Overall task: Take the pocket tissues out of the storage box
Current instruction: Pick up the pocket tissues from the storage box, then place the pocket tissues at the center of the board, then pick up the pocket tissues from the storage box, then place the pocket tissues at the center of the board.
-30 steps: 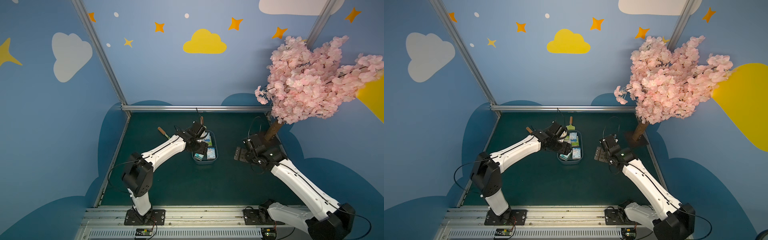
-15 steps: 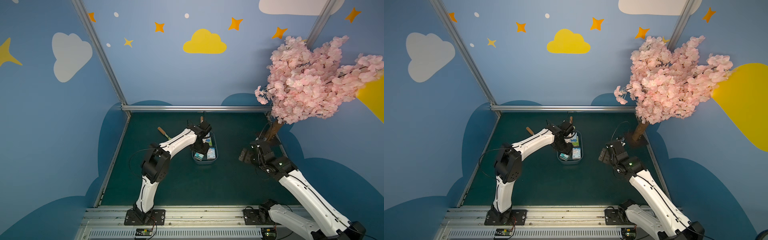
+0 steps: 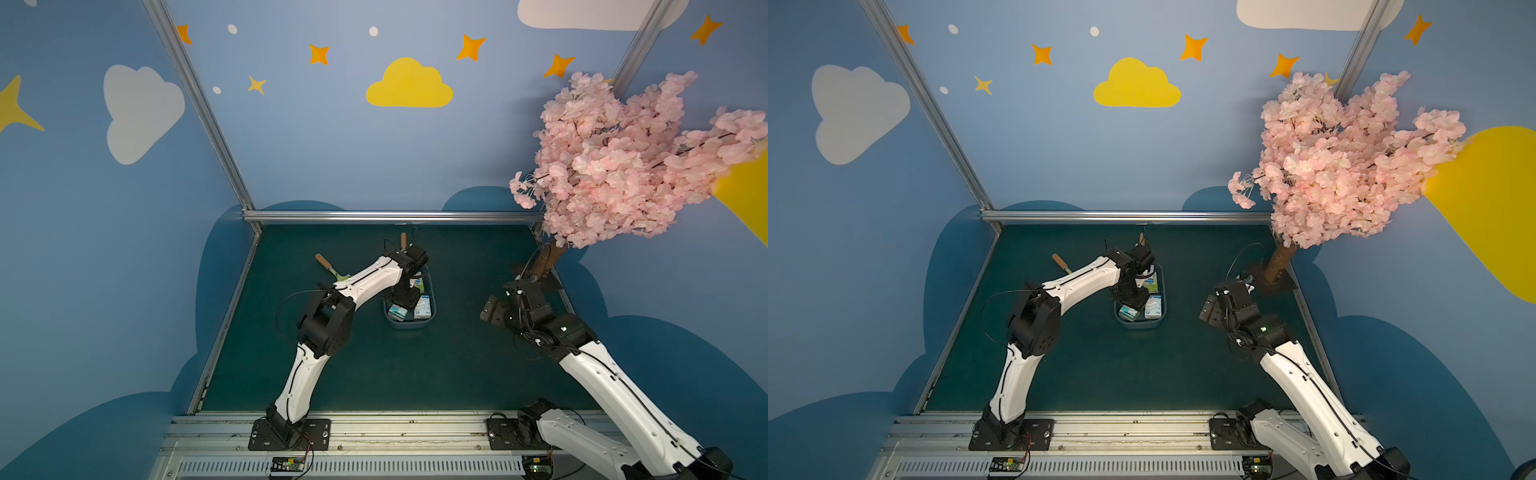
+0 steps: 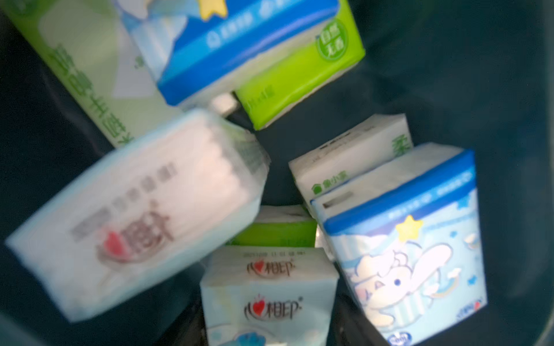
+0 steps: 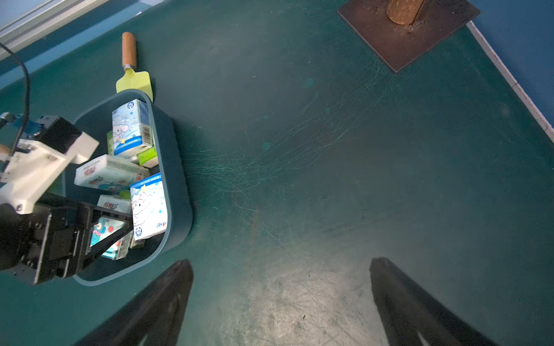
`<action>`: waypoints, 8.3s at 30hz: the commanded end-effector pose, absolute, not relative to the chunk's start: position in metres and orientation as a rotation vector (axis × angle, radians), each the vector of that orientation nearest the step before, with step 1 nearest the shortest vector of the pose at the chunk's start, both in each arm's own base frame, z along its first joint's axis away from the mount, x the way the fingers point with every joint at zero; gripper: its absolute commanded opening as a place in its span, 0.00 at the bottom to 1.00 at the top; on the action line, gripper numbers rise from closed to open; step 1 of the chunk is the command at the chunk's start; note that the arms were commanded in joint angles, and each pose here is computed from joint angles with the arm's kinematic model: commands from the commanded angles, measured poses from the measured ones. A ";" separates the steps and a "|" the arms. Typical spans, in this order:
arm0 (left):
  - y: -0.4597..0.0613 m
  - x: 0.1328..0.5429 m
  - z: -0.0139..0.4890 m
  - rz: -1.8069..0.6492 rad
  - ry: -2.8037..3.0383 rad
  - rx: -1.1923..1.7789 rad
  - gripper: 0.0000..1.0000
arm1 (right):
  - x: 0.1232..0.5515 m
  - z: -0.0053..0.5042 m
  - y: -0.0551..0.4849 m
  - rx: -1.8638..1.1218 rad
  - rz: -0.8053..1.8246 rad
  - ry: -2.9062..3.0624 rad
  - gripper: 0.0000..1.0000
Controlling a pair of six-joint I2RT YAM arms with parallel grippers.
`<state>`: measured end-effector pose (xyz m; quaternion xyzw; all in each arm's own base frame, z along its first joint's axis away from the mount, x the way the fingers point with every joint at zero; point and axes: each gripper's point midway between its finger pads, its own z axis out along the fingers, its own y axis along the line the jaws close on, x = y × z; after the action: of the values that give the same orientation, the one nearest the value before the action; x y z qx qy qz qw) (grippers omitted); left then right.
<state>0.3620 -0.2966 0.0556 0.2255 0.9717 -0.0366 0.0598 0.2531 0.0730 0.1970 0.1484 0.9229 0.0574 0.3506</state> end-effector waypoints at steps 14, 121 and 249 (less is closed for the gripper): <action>-0.291 0.354 0.085 -0.063 2.920 0.726 0.54 | 0.264 0.196 0.078 0.393 0.169 2.395 0.98; -0.240 0.327 0.167 -0.312 2.771 0.390 0.98 | 0.283 0.164 0.121 0.343 0.364 2.522 0.98; -0.254 0.245 0.063 -0.282 2.999 -0.104 0.46 | 0.246 0.199 0.117 -0.054 0.521 2.165 0.98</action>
<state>0.2387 -0.2469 0.0605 -0.0444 0.9932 -0.0900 0.0585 0.2495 0.1223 0.2018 -0.0289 0.8705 0.2179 0.4404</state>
